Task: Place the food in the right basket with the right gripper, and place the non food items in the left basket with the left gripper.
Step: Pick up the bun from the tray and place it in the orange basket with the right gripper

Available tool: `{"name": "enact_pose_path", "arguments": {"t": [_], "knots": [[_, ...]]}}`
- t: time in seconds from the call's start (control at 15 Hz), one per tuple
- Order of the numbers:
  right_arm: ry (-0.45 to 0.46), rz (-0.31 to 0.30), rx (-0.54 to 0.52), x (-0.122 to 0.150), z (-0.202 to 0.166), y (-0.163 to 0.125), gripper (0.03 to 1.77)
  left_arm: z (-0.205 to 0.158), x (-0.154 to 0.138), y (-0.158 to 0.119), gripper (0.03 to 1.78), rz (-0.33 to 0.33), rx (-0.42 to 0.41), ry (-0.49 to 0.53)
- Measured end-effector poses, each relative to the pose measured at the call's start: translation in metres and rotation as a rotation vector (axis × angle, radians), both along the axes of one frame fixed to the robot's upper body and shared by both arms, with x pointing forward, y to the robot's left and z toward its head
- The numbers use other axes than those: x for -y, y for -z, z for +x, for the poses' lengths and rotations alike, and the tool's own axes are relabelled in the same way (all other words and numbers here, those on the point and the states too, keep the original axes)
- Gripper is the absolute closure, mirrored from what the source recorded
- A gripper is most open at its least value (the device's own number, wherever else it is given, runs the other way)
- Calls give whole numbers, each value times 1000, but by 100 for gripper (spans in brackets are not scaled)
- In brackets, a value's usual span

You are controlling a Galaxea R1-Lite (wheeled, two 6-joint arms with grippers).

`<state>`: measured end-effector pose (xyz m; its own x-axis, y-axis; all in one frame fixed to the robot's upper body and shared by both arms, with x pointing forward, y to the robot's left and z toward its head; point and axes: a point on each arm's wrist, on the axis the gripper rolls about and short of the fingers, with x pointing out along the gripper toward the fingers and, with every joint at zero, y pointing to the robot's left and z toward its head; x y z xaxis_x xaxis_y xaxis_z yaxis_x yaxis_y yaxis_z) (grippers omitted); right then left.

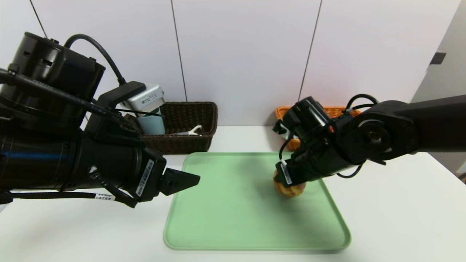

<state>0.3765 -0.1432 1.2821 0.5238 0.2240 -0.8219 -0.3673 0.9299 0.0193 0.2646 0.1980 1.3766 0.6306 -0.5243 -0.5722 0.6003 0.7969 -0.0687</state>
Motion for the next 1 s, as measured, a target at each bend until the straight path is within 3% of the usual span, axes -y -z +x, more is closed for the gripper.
{"name": "enact_pose_path", "arguments": {"t": [0.6, 1.0], "knots": [[27, 151, 312, 32, -17, -104, 101, -1, -1, 0, 12, 0, 1, -3], [144, 148, 426, 66, 17, -130, 101, 1, 0, -1, 12, -15, 18, -3]]}}
